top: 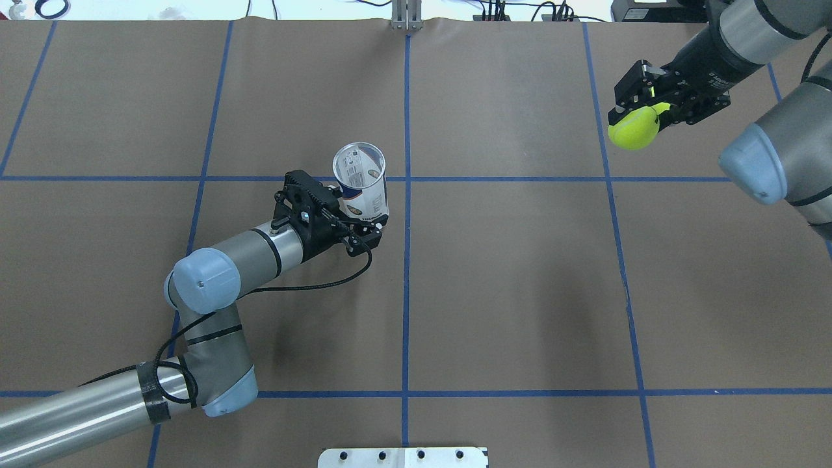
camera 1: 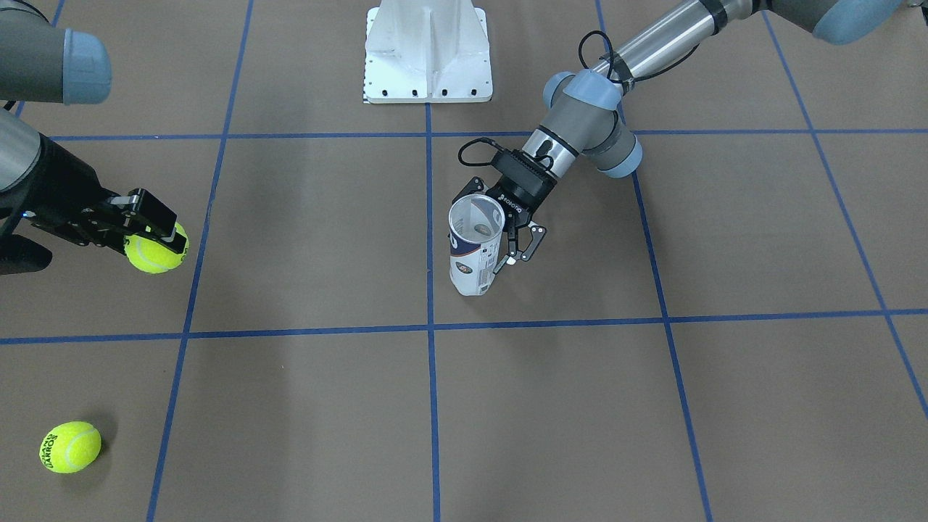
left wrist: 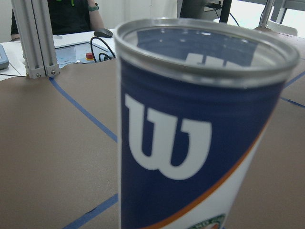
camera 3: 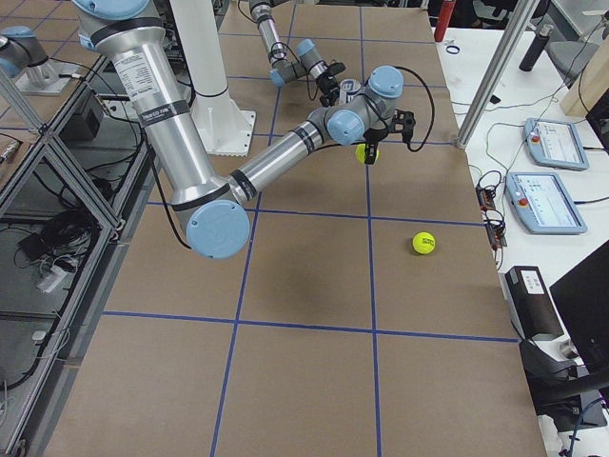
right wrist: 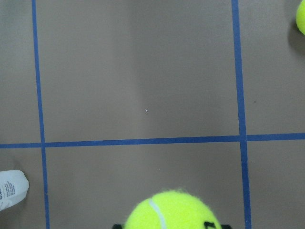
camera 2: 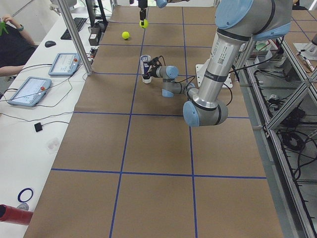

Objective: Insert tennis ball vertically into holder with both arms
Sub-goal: 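Carry the ball with the right gripper over the can's opening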

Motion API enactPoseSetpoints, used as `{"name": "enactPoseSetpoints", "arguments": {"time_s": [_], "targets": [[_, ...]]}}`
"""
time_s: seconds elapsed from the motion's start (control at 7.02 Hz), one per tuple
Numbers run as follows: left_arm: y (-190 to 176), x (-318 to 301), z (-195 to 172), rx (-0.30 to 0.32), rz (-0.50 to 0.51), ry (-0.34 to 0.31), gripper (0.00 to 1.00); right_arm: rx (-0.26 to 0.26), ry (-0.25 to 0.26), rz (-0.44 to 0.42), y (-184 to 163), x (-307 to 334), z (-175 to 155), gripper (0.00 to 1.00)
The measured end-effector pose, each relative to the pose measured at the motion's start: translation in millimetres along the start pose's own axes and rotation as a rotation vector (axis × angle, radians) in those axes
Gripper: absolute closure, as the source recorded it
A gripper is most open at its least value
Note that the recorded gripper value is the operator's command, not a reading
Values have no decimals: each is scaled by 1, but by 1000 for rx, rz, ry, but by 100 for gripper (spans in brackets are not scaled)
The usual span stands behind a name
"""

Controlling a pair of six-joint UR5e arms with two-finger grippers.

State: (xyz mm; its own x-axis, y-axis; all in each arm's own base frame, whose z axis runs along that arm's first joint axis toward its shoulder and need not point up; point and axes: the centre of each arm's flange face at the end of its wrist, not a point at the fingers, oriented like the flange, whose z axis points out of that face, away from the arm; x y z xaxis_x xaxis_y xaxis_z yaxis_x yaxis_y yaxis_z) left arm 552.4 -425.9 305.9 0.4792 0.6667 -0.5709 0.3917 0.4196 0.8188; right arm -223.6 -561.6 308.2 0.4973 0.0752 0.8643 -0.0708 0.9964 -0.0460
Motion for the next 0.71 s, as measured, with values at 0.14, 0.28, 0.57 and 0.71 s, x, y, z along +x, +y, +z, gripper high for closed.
{"name": "enactPoseSetpoints", "arguments": {"time_s": [0.14,0.28,0.57,0.71], "targets": [[-2,-3,0,3,0,-5,2,0,0,1,0,0,0,100],[-4,-6,1,5,1,-9,2,0,0,0,0,0,0,100],[-4,-7,1,5,1,-10,2,-1,-5,-6,0,-4,-1,100],[-3,-6,2,3,0,-9,2,2,-11,-14,0,-11,-3,100]]}}
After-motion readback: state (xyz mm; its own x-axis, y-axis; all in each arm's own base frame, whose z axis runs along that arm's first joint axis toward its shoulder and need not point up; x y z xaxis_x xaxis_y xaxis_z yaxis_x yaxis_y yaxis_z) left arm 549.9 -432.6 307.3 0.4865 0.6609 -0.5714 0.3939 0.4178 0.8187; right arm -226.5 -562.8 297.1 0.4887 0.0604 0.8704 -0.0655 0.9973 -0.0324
